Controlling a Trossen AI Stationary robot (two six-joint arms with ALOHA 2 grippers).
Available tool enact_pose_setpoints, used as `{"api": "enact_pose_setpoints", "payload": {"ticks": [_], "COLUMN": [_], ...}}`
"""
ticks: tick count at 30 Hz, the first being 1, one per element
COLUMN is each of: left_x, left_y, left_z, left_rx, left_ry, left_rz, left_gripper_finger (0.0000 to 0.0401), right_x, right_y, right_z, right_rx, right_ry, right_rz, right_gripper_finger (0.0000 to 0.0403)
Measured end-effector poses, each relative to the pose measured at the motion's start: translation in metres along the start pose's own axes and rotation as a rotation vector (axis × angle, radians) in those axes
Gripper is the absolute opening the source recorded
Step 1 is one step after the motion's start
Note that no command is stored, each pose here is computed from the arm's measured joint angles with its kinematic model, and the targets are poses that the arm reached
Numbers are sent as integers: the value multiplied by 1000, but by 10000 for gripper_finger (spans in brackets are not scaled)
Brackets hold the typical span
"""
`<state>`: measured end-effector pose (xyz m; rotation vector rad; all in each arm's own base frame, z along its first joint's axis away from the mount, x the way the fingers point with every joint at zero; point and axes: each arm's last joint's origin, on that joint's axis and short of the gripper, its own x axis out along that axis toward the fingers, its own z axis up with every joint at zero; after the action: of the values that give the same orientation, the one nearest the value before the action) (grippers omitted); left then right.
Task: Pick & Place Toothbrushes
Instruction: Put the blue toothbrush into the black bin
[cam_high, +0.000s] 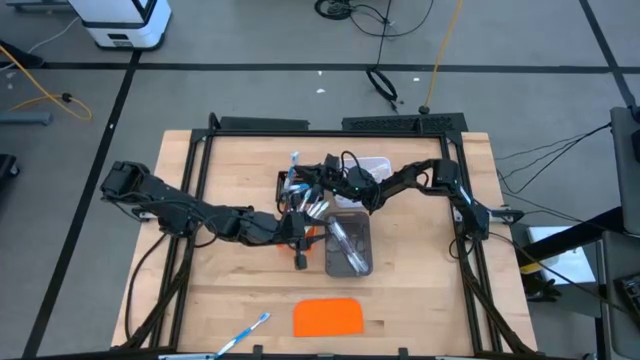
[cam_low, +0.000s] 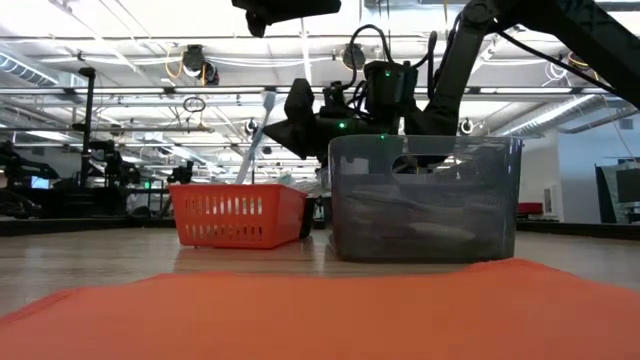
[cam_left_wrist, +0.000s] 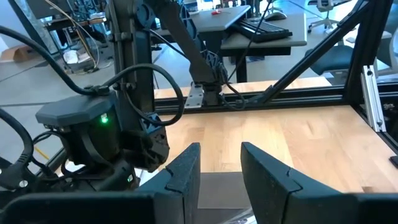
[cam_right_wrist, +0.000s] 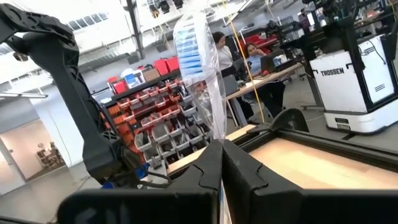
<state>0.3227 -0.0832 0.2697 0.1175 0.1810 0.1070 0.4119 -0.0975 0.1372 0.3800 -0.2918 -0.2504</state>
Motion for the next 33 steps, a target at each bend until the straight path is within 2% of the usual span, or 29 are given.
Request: {"api": "enact_pose_setpoints", "payload": {"ticks": [7,10,24,33], "left_x": [0,0,0,0], "left_y": [0,0,0,0], "left_z": [0,0,0,0], "left_rx": [0,1,1,2], "left_ry": [0,1,1,2], "left_rz": [0,0,0,0], "left_gripper_finger": [118,118,118,118], "right_x": [0,0,0,0], "right_y": [0,1,2,2], "right_z": [-1,-2,-2,-2], "right_rx": [-27,-56,-77,-100], "right_ry": [14,32,63,63], "right_rz": [3,46,62,63], "right_gripper_finger": [0,5,123,140]}}
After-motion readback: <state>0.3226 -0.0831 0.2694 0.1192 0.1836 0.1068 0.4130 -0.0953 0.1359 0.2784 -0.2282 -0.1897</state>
